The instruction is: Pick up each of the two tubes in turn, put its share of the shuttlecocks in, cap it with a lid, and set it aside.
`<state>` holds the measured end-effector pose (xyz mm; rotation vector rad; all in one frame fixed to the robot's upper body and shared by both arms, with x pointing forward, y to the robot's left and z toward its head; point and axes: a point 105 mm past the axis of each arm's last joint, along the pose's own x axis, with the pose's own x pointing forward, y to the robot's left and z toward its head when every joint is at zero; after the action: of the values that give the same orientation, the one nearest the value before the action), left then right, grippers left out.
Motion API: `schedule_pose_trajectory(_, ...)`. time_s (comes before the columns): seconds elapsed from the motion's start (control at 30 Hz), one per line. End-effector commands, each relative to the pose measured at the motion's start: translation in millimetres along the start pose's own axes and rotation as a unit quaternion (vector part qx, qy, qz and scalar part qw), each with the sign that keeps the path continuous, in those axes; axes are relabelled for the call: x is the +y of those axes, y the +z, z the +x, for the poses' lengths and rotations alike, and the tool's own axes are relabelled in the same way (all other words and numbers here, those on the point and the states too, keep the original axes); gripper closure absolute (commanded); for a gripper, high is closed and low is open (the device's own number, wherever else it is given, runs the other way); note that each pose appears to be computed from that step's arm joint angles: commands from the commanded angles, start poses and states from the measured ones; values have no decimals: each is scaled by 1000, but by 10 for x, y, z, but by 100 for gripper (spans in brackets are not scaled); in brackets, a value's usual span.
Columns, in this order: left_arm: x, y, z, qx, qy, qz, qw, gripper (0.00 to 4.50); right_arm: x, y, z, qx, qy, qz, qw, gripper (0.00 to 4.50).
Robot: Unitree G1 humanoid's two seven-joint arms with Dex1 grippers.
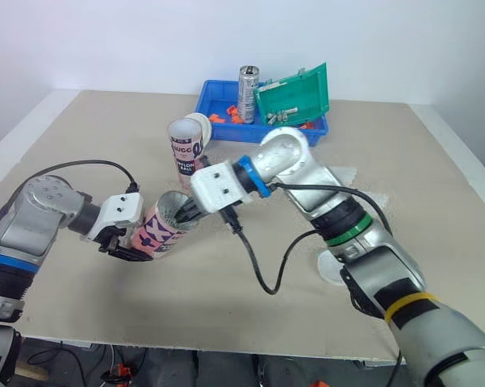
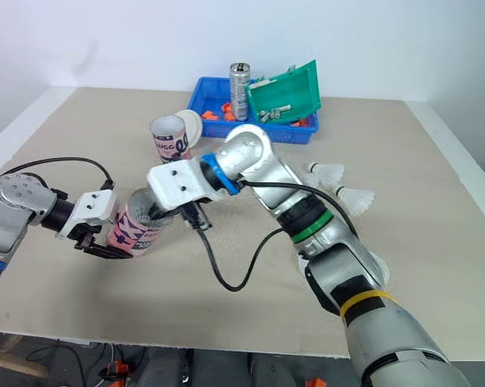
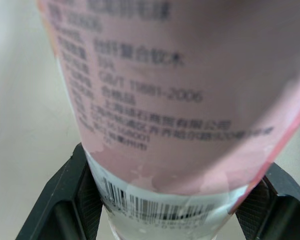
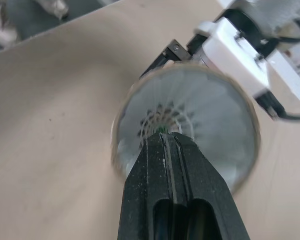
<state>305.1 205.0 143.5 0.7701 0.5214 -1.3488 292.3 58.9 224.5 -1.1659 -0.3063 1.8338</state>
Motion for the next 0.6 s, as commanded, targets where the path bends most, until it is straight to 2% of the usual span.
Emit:
schedule_pose_trajectory(0.03,-10,-1,17,1,-4,0,1000,143,14,6,167,35,50,-50,997,436)
schedule_pose_trajectory(0.17,-13,1,14,0,0,-1,1000,143,19,27,455,51,85,-83,992,436)
schedule_pose_trajectory(0.33,-36,-4,10,-1,4,-5,1000,143,-147,170,685,37,64,-96,993,436)
schedule_pose_trajectory(0.5,-59,-13,-7,-2,10,-9,1000,143,-176,194,607,19,61,-90,994,436)
schedule_pose_trajectory(0.6,-66,-17,-6,-2,13,-11,1000,143,-203,303,403,-32,54,-59,996,436)
